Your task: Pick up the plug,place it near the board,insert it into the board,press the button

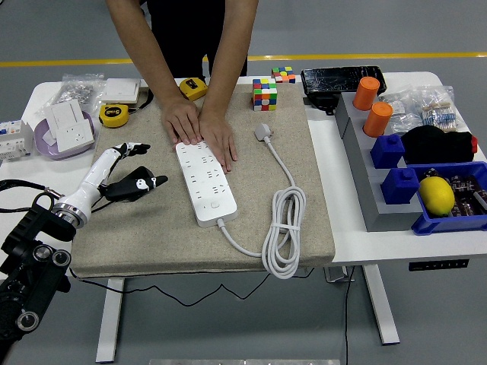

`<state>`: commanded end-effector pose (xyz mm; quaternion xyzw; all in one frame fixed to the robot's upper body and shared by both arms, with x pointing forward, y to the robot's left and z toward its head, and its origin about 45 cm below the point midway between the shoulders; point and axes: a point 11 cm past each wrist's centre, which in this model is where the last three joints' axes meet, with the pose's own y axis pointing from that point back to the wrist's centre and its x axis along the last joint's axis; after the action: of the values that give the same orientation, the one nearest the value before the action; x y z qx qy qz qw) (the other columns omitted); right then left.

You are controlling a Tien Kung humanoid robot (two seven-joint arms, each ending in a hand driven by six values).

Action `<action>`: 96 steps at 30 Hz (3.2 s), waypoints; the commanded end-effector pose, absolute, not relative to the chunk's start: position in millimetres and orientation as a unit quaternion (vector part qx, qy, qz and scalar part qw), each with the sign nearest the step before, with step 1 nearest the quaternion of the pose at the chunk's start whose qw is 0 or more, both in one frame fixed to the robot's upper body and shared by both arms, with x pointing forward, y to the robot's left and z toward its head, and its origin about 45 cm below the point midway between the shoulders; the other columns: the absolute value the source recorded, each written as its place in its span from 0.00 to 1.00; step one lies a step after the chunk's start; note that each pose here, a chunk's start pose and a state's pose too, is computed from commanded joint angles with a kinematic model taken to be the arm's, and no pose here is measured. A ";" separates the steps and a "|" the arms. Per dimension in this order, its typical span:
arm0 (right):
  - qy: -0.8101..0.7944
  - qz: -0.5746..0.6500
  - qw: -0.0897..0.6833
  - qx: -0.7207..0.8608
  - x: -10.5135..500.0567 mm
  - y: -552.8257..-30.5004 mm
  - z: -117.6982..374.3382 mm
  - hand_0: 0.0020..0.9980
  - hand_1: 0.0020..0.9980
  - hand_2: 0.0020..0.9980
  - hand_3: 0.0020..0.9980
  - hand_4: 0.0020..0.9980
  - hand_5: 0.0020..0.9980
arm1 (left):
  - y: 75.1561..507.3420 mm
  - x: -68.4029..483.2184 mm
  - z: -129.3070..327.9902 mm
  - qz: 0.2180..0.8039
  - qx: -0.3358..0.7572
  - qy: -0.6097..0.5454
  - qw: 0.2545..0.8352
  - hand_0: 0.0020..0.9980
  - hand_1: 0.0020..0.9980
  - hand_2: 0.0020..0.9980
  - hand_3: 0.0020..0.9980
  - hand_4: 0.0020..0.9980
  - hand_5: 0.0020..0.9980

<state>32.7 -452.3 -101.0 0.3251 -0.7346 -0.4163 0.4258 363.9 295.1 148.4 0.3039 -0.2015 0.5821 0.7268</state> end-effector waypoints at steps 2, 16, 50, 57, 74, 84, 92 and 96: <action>-0.735 -0.416 0.426 0.325 32.8 -452.2 -101.1 0.96 0.93 0.86 0.84 1.00 0.99 | 295.7 365.5 146.6 0.580 0.310 -0.207 0.724 0.95 0.94 0.86 0.83 1.00 0.39; -0.735 -0.416 0.423 0.326 34.8 -452.1 -100.9 0.96 0.93 0.86 0.84 1.00 0.99 | 306.5 380.2 131.6 0.574 0.368 -0.258 0.684 0.89 0.87 0.78 0.81 1.00 0.31; -0.734 -0.415 0.427 0.326 32.6 -454.3 -100.3 0.96 0.93 0.85 0.84 1.00 1.00 | 324.6 376.7 111.2 0.557 0.436 -0.299 0.640 0.63 0.46 0.39 0.39 0.77 0.20; -0.734 -0.415 0.427 0.325 32.5 -454.3 -100.3 0.96 0.93 0.85 0.84 1.00 1.00 | 320.4 379.4 120.5 0.564 0.417 -0.306 0.644 0.62 0.44 0.39 0.39 0.72 0.21; -0.736 -0.415 0.424 0.325 35.4 -454.4 -99.9 0.96 0.93 0.85 0.84 1.00 1.00 | 288.0 395.9 162.6 0.532 0.349 -0.314 0.705 0.61 0.44 0.39 0.38 0.63 0.21; -0.738 -0.413 0.423 0.327 38.8 -455.9 -98.9 0.96 0.93 0.85 0.84 1.00 1.00 | 252.8 406.5 170.5 0.463 0.352 -0.335 0.741 0.62 0.47 0.41 0.38 0.58 0.21; -0.737 -0.411 0.426 0.327 39.2 -457.5 -98.3 0.96 0.93 0.85 0.84 1.00 1.00 | 238.2 412.1 160.0 0.427 0.372 -0.347 0.748 0.63 0.48 0.41 0.38 0.58 0.22; -0.736 -0.410 0.428 0.328 38.9 -458.3 -98.0 0.96 0.93 0.85 0.84 1.00 1.00 | 240.4 414.0 151.2 0.422 0.385 -0.343 0.746 0.62 0.48 0.42 0.38 0.57 0.22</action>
<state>38.9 -458.3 -98.0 0.3276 -0.7362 -0.4096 0.4276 414.0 240.4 151.2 0.3854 -0.3427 0.4221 0.7456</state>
